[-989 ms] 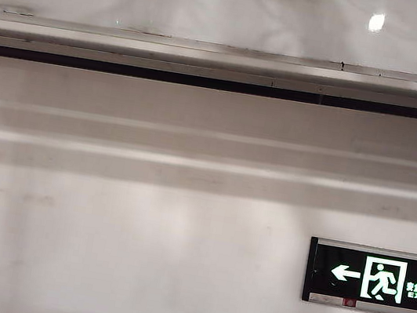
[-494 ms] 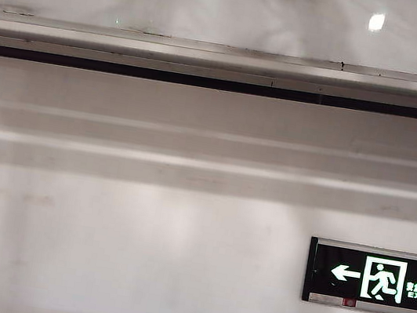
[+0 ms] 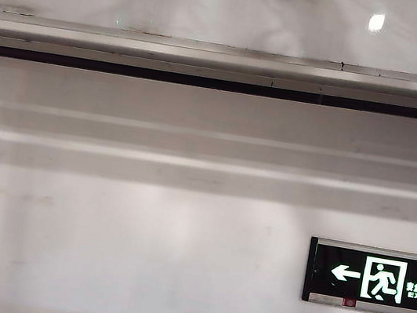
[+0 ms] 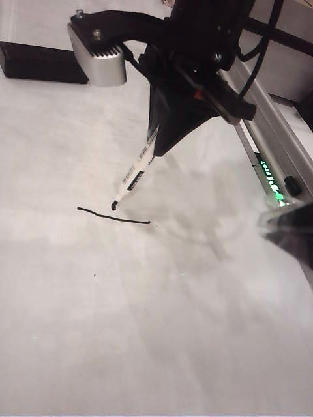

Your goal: Take a marker from the whiteboard tray, write "Hi!" on the whiteboard, and then put the marker back vertically into the whiteboard tray.

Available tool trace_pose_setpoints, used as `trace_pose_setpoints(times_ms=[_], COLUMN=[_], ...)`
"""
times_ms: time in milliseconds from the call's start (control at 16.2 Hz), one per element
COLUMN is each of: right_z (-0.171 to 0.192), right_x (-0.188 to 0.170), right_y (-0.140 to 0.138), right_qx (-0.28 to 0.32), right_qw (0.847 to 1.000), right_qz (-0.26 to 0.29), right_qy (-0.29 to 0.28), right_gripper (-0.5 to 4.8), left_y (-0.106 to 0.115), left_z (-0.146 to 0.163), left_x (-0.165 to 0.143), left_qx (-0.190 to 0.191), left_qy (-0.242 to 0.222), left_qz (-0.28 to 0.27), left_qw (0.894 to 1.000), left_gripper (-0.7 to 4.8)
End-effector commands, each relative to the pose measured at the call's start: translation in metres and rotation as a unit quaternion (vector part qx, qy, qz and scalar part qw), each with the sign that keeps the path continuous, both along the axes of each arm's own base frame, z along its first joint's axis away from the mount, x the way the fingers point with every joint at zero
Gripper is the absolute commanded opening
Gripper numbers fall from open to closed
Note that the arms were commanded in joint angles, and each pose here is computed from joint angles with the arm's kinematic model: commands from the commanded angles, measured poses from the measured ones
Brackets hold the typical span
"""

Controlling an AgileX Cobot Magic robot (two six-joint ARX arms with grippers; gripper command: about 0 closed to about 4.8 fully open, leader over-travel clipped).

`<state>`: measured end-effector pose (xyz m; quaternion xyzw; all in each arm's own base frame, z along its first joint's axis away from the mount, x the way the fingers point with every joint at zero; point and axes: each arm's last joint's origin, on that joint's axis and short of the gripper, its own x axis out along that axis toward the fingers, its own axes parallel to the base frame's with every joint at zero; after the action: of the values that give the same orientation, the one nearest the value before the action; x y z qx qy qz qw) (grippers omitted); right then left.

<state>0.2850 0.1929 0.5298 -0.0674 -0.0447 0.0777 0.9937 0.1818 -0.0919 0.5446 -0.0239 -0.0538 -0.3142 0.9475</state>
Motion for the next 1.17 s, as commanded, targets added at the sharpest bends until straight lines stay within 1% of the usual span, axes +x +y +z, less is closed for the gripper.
trace_pose_setpoints(times_ms=[62, 433, 618, 742, 865, 1051, 1174], right_z=[0.003, 0.006, 0.007, 0.011, 0.019, 0.029, 0.032], right_x=[-0.001, -0.002, -0.004, -0.009, -0.017, -0.021, -0.02], right_y=[-0.007, -0.015, -0.016, -0.018, -0.022, -0.025, -0.028], right_qx=[0.001, 0.001, 0.002, 0.001, 0.014, 0.022, 0.016], right_qw=[1.0, 0.999, 0.999, 1.0, 0.999, 0.998, 0.996], right_qz=[-0.025, -0.041, -0.037, -0.025, -0.023, 0.002, 0.013], right_qy=[-0.001, 0.0, -0.002, -0.008, -0.027, -0.066, -0.083], right_gripper=[-0.01, -0.01, -0.01, -0.01, -0.01, -0.01, -0.01], left_y=[0.001, 0.001, 0.001, 0.001, 0.001, 0.001, 0.001], left_z=[0.002, 0.002, 0.002, 0.002, 0.002, 0.002, 0.002], left_x=[-0.002, -0.002, -0.002, -0.002, -0.002, -0.002, -0.002], left_qx=[-0.002, -0.002, -0.003, -0.002, -0.002, -0.002, -0.002], left_qy=[-0.007, -0.007, -0.007, -0.007, -0.007, -0.007, -0.007], left_qz=[-0.002, -0.002, -0.002, -0.002, -0.002, -0.002, -0.003], left_qw=[1.0, 1.0, 1.0, 1.0, 1.0, 1.0, 1.0], left_gripper=[-0.06, -0.06, -0.06, -0.06, -0.06, -0.06, -0.06])
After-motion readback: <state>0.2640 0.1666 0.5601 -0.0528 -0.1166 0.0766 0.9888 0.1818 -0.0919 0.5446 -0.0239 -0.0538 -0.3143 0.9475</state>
